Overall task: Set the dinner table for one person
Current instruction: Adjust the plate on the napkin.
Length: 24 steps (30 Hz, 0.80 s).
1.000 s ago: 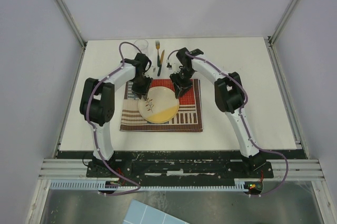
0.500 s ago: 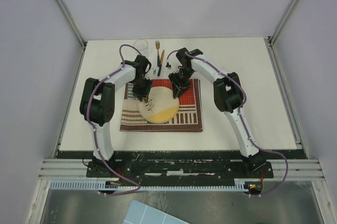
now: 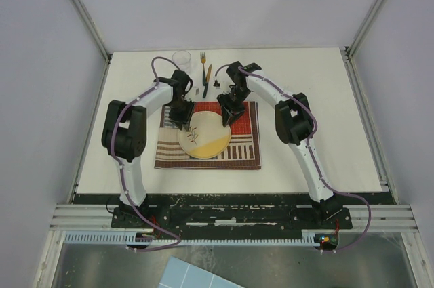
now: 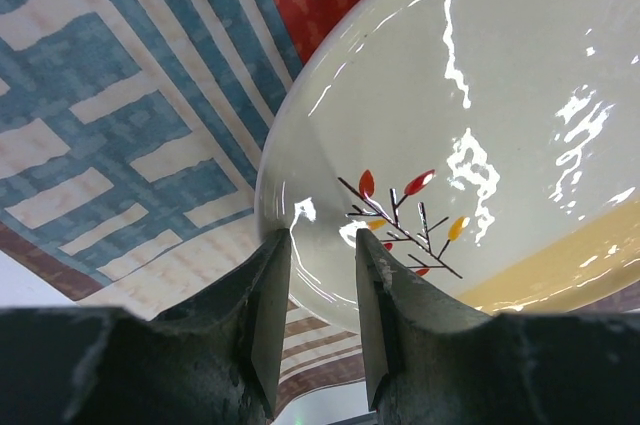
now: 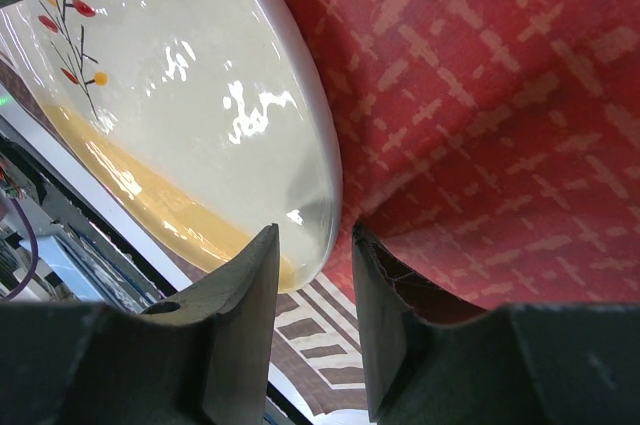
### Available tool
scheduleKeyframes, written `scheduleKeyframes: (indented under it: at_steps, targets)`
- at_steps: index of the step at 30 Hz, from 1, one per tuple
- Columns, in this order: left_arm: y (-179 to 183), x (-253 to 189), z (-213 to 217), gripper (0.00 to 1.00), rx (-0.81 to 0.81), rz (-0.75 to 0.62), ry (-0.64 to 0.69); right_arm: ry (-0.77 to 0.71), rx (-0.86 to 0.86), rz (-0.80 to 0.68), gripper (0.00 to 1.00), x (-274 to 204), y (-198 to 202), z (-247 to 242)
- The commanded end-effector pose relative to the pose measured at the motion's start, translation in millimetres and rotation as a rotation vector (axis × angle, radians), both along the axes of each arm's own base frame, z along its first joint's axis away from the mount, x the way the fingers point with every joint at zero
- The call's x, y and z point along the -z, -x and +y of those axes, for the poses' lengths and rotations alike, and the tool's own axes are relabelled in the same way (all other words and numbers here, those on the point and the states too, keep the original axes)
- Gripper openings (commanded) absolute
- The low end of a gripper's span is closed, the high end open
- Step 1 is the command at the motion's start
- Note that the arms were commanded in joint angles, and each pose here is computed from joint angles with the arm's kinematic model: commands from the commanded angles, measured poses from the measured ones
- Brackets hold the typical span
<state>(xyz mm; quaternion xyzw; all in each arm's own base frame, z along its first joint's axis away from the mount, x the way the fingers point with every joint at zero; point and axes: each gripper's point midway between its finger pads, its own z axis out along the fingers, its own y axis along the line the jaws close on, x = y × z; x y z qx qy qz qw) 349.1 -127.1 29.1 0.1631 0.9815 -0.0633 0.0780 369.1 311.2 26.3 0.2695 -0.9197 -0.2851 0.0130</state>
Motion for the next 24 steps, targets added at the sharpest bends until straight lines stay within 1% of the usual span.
scheduleKeyframes:
  at_steps: [1,5,12,16,21,24]
  targets:
    - [2,0,25,0.41,0.021,-0.015,-0.066,-0.036,0.003,-0.012,0.43,-12,-4,5]
    - [3,-2,34,0.41,0.025,-0.023,-0.094,-0.034,0.001,-0.01,0.43,-12,-2,4]
    - [-5,-20,44,0.41,0.02,-0.077,-0.119,-0.038,0.005,-0.006,0.43,-11,-2,5]
    - [-1,-18,45,0.41,0.019,-0.062,-0.115,-0.038,0.004,-0.01,0.43,-13,-2,5]
    - [-5,-26,38,0.41,0.015,-0.082,-0.084,-0.04,0.008,-0.007,0.43,-12,-2,6]
    - [-7,-31,41,0.41,0.017,-0.092,-0.097,-0.04,0.007,-0.003,0.43,-12,-2,6]
